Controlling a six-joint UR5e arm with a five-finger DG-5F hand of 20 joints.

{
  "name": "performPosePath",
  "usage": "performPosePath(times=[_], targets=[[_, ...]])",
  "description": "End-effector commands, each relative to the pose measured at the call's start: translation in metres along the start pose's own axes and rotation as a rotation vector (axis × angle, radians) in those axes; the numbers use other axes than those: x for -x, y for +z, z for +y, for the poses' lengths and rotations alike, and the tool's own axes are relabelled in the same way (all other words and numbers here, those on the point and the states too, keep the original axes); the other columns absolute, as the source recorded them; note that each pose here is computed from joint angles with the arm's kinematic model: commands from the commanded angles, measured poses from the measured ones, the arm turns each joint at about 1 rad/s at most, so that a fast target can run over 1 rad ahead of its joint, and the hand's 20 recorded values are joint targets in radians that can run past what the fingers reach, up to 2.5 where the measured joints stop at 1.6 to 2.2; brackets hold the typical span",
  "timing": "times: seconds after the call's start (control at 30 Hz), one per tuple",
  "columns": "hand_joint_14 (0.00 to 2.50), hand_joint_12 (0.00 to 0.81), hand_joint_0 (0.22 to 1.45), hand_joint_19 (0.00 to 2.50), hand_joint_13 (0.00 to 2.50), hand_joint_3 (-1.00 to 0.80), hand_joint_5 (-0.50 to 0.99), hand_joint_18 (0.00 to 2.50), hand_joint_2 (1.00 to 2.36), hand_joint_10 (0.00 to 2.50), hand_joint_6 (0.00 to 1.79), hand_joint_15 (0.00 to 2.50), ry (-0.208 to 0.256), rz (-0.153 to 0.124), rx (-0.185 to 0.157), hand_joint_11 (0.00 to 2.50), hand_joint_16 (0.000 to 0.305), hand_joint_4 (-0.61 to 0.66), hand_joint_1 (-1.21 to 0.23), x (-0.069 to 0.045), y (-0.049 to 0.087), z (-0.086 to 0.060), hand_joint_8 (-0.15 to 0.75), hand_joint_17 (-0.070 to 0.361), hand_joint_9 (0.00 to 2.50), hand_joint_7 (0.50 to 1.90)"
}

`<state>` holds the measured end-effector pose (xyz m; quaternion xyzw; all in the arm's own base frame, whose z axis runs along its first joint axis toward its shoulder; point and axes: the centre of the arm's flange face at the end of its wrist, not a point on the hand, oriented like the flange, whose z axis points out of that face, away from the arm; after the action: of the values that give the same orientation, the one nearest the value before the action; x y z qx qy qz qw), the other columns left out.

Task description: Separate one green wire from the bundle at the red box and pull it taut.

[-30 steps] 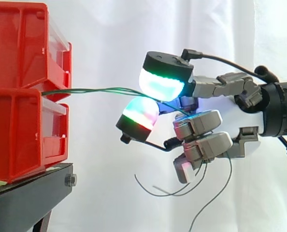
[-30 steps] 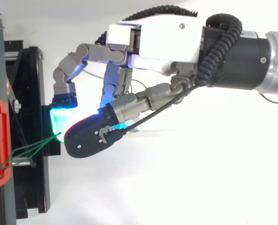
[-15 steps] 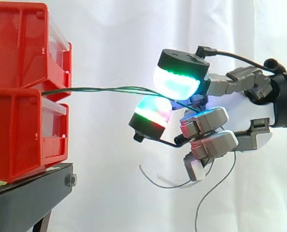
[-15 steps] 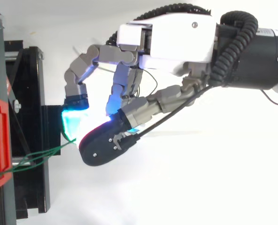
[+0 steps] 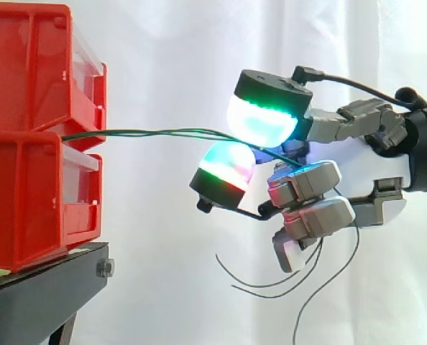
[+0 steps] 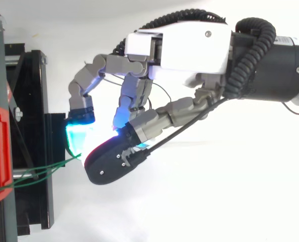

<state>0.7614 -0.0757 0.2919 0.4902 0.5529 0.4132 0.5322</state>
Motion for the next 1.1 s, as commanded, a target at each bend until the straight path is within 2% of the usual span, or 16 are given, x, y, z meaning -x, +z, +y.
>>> performPosePath(times=[0.0, 0.2, 0.4, 0.57, 0.63, 0.67, 0.77, 0.83, 0.87, 0.9, 0.97, 1.07], targets=[[0.02, 0.372, 0.68, 0.68, 1.23, -0.42, -0.2, 0.92, 1.01, 0.0, 0.93, 1.18, 0.0, -0.005, 0.004, 1.61, 0.053, 0.05, -0.74, -0.003, 0.0, -0.003, 0.24, 0.12, 1.31, 0.94], [0.02, 0.369, 0.7, 0.66, 1.21, -0.5, -0.2, 0.9, 1.0, 0.01, 0.94, 1.16, 0.004, -0.008, 0.017, 1.59, 0.052, 0.07, -0.83, -0.005, 0.001, -0.003, 0.24, 0.118, 1.28, 0.89], [0.03, 0.373, 0.68, 0.66, 1.23, -0.5, -0.2, 0.91, 1.0, 0.01, 0.93, 1.16, 0.002, -0.003, 0.018, 1.61, 0.052, 0.07, -0.82, -0.008, 0.001, -0.002, 0.244, 0.117, 1.33, 0.91], [0.03, 0.372, 0.72, 0.66, 1.23, -0.5, -0.2, 0.92, 1.0, 0.0, 0.93, 1.15, 0.002, -0.007, 0.016, 1.61, 0.052, 0.03, -0.84, -0.008, 0.002, -0.004, 0.243, 0.117, 1.32, 0.99], [0.02, 0.361, 0.68, 0.68, 1.27, -0.45, -0.2, 0.92, 1.01, 0.0, 0.94, 1.21, 0.002, -0.006, 0.017, 1.67, 0.051, 0.06, -0.77, -0.009, 0.001, -0.002, 0.241, 0.116, 1.37, 0.99], [0.02, 0.361, 0.68, 0.69, 1.31, -0.45, -0.2, 0.93, 1.0, 0.1, 0.94, 1.24, 0.003, -0.007, 0.016, 1.64, 0.052, 0.06, -0.76, -0.009, 0.001, -0.003, 0.24, 0.117, 1.38, 0.98], [0.01, 0.314, 0.62, 0.74, 1.54, -0.5, -0.18, 1.01, 1.0, 0.73, 0.93, 1.54, 0.001, -0.006, 0.014, 1.54, 0.054, 0.09, -0.63, -0.01, 0.001, -0.004, 0.229, 0.12, 1.42, 0.95], [0.0, 0.307, 0.6, 0.76, 1.6, -0.5, -0.18, 1.06, 1.0, 0.9, 0.93, 1.65, 0.001, -0.006, 0.014, 1.52, 0.054, 0.1, -0.59, -0.011, 0.001, -0.004, 0.228, 0.122, 1.42, 0.93], [0.02, 0.299, 0.6, 0.77, 1.6, -0.5, -0.18, 1.06, 1.0, 0.92, 0.93, 1.65, 0.003, -0.003, 0.0, 1.53, 0.055, 0.09, -0.59, -0.015, -0.001, -0.013, 0.231, 0.123, 1.42, 0.93], [0.14, 0.306, 0.59, 0.78, 1.6, -0.5, -0.18, 1.07, 1.0, 0.95, 0.93, 1.61, 0.002, -0.004, -0.002, 1.53, 0.055, 0.1, -0.58, -0.015, -0.002, -0.015, 0.232, 0.123, 1.41, 0.94], [0.29, 0.302, 0.58, 0.78, 1.58, -0.5, -0.19, 1.08, 1.0, 1.02, 0.92, 1.55, 0.007, -0.019, 0.011, 1.49, 0.056, 0.1, -0.58, -0.016, -0.002, -0.021, 0.226, 0.125, 1.38, 0.96], [0.38, 0.306, 0.58, 0.79, 1.57, -0.5, -0.19, 1.08, 1.0, 1.05, 0.92, 1.51, 0.017, -0.038, 0.052, 1.44, 0.056, 0.11, -0.6, -0.017, 0.002, -0.019, 0.23, 0.126, 1.35, 0.95]])
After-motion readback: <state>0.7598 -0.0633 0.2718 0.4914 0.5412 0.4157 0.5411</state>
